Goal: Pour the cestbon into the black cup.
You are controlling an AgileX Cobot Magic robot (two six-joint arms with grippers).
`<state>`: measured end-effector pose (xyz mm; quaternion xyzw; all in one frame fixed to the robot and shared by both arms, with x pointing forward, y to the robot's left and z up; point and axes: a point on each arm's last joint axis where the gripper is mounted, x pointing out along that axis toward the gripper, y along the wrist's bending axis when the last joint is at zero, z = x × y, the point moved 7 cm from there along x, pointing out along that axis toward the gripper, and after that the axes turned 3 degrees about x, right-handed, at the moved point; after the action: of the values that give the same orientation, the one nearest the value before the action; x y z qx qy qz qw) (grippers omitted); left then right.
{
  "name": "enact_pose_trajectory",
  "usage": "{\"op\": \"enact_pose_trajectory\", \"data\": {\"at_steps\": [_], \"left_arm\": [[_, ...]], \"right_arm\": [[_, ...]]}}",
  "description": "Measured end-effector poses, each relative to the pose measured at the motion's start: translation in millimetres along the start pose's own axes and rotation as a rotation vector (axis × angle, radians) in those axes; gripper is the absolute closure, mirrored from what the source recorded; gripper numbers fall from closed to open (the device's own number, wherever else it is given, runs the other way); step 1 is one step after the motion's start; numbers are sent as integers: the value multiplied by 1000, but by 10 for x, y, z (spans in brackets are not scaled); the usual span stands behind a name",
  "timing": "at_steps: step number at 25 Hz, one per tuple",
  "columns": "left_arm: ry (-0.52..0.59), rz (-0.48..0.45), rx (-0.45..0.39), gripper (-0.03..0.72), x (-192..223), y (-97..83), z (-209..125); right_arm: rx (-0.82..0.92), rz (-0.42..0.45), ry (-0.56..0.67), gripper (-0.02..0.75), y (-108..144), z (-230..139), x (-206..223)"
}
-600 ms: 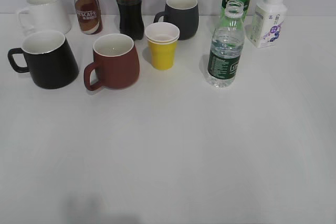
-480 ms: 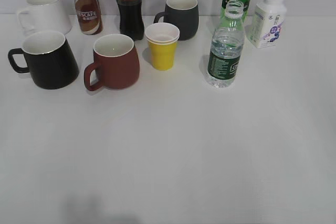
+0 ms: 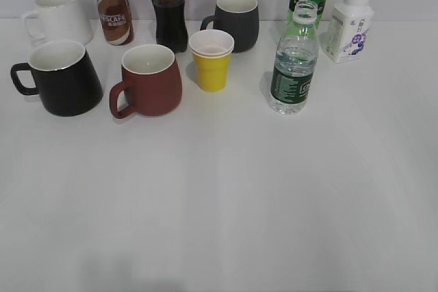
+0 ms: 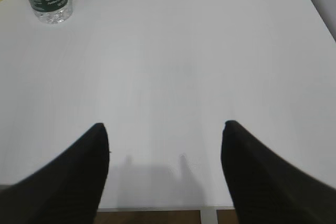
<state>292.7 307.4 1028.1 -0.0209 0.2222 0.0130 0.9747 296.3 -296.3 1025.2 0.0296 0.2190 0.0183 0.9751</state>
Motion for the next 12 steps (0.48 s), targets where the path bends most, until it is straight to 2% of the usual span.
{"op": "enact_pose_trajectory", "data": {"at_steps": [12], "left_arm": [[0, 0, 0, 451, 0, 0, 0]], "right_arm": [[0, 0, 0, 237, 0, 0, 0]]}}
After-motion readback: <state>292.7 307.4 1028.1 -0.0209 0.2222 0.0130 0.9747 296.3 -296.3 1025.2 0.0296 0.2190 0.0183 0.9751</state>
